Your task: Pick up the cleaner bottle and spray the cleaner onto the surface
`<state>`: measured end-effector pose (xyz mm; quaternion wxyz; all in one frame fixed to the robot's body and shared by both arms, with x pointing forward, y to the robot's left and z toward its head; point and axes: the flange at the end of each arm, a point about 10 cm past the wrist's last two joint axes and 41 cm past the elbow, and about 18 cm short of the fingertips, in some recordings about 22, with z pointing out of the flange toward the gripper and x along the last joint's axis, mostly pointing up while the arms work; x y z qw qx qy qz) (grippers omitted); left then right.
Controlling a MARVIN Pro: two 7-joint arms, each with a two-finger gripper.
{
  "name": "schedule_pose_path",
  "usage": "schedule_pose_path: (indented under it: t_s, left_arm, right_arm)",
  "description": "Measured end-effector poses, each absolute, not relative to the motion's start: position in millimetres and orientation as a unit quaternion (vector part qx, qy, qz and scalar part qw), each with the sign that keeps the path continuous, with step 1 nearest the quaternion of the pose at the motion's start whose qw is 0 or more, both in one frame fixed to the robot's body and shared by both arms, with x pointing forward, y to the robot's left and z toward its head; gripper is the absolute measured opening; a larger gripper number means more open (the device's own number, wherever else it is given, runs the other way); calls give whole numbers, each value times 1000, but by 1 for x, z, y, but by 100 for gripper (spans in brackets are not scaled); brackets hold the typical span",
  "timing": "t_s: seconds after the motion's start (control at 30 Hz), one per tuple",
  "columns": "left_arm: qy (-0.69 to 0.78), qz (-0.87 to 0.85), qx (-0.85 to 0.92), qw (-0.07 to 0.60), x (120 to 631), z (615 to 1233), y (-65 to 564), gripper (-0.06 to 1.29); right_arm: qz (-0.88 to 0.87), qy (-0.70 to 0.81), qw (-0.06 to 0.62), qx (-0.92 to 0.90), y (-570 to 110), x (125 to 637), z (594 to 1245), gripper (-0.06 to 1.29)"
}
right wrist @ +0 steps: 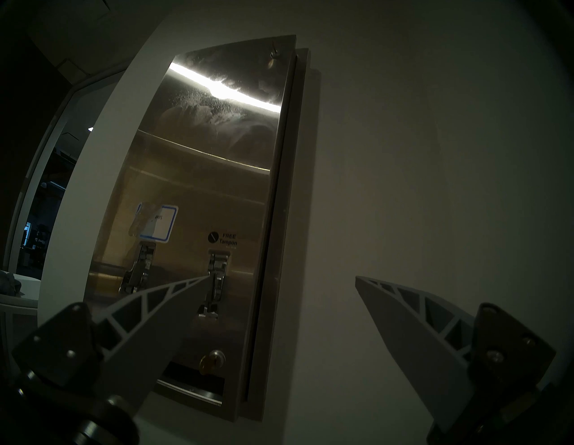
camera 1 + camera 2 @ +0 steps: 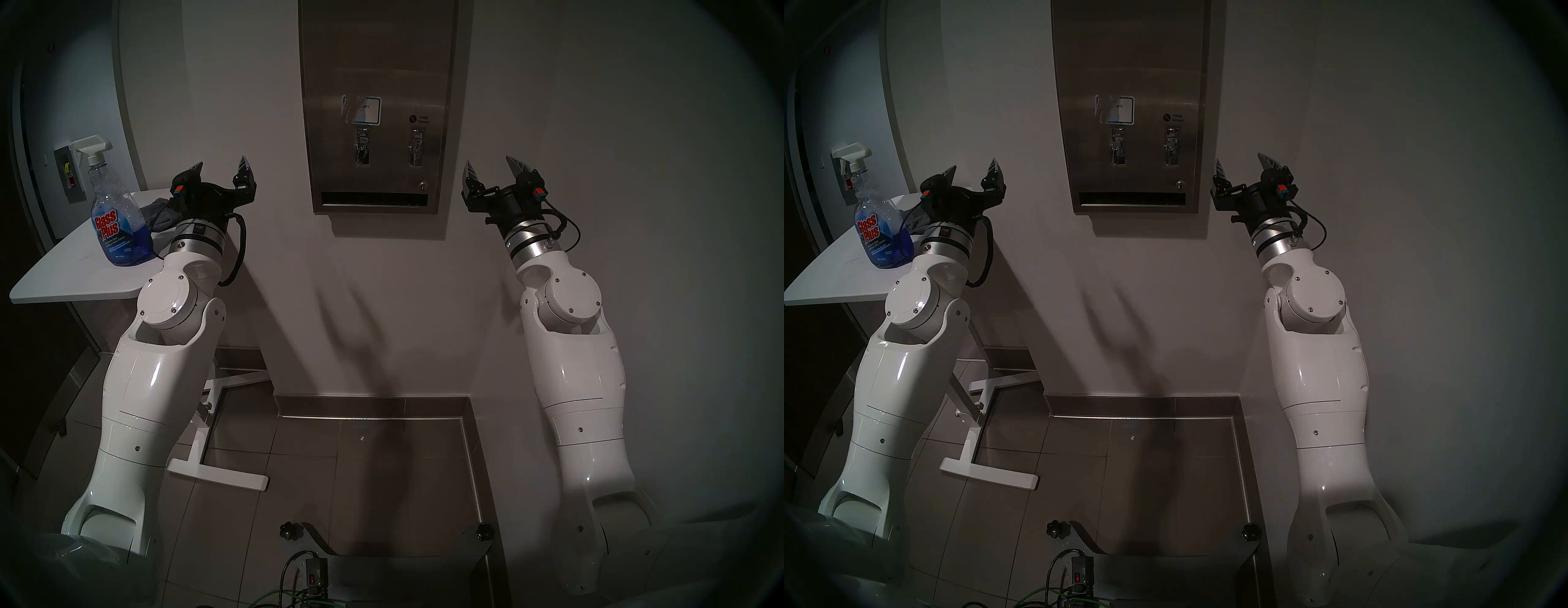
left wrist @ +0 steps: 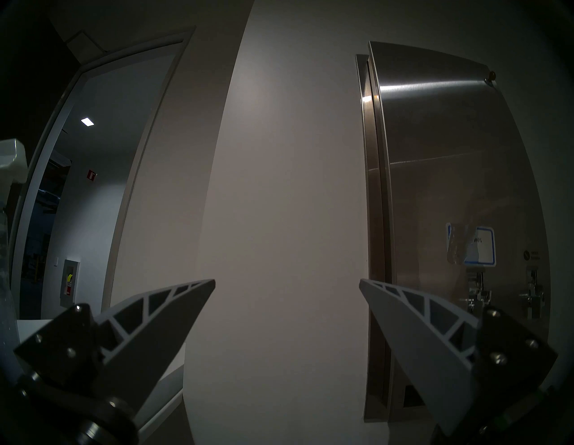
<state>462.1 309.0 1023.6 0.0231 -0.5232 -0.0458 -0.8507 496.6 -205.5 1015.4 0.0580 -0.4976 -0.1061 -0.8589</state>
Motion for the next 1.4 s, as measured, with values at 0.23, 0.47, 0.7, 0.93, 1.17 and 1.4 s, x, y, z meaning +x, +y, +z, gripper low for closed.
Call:
schedule_pose_path:
  t_s: [0.23, 0.47, 0.7, 0.93, 1.17, 1.4]
  left_arm:
    - [-45, -847, -530, 23, 462, 1017, 309, 126]
    - [-41, -845, -533, 24, 462, 1014, 307, 126]
    - [-53, -833, -550, 33, 461, 1001, 309, 126]
    - [-69, -805, -587, 42, 458, 972, 316, 126]
    - [-74, -791, -606, 37, 451, 949, 320, 126]
    - [-61, -796, -601, 47, 452, 949, 320, 126]
  right_arm:
    - [-855, -105, 59, -504, -206, 497, 1009, 122]
    - [-854, -104, 59, -506, -206, 497, 1007, 122]
    - [-854, -104, 59, -506, -206, 497, 1007, 122]
    - [-854, -103, 59, -506, -206, 497, 1006, 122]
    - [-854, -103, 59, -507, -206, 497, 1006, 122]
    - [-854, -103, 60, -507, -206, 497, 1006, 122]
